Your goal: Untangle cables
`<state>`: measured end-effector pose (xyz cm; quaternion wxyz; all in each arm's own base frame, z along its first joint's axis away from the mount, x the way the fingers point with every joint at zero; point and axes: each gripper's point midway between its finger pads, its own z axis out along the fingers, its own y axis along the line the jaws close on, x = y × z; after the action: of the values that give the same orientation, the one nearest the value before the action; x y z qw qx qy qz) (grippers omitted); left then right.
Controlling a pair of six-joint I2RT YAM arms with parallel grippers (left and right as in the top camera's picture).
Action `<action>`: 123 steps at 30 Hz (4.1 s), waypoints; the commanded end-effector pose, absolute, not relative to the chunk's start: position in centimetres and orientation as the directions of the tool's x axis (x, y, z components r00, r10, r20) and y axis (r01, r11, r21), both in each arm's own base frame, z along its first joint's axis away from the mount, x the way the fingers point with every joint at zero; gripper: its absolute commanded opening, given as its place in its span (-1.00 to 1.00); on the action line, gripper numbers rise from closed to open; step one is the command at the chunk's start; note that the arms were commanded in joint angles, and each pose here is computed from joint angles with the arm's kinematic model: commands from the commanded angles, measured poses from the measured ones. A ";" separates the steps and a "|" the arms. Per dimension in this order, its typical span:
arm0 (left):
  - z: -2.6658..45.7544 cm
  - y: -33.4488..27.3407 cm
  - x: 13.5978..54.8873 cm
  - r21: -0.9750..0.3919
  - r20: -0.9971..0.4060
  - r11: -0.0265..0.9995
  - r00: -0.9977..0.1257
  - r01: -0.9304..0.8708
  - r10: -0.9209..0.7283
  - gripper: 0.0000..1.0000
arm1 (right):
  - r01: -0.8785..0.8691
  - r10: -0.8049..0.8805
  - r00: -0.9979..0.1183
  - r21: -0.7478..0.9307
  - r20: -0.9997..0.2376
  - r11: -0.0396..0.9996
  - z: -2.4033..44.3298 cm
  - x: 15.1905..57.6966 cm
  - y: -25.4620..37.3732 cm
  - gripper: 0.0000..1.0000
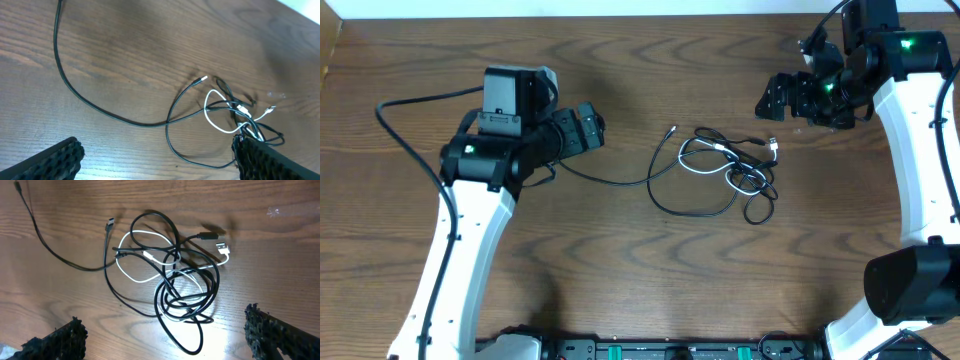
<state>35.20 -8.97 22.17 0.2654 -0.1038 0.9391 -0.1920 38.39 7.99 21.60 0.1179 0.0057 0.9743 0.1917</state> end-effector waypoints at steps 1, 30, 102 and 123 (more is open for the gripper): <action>21.3 -9.0 35.8 -0.418 -0.429 0.899 -0.844 -0.129 -0.321 0.99 | -0.065 0.023 -0.973 0.371 -0.229 0.927 21.4 38.2 8.5 0.99; 15.8 -18.4 37.7 -0.462 -0.340 0.884 -0.907 -0.067 -0.247 0.94 | -0.070 0.053 -0.949 0.371 -0.310 0.926 22.1 40.3 8.0 0.98; 12.1 -27.6 37.4 -0.469 -0.243 0.878 -0.970 0.098 -0.022 0.97 | 0.210 0.287 -0.945 0.380 -0.158 0.901 21.1 37.9 -0.1 0.99; 12.3 -27.7 37.8 -0.471 -0.265 0.876 -0.964 0.105 -0.027 0.97 | 0.193 0.270 -0.949 0.377 -0.162 0.906 21.1 37.8 -0.1 0.98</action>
<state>37.30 -27.68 12.25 0.1253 0.0100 0.9596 -0.2516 37.93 -0.46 21.18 0.1087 0.1270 0.9697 0.1785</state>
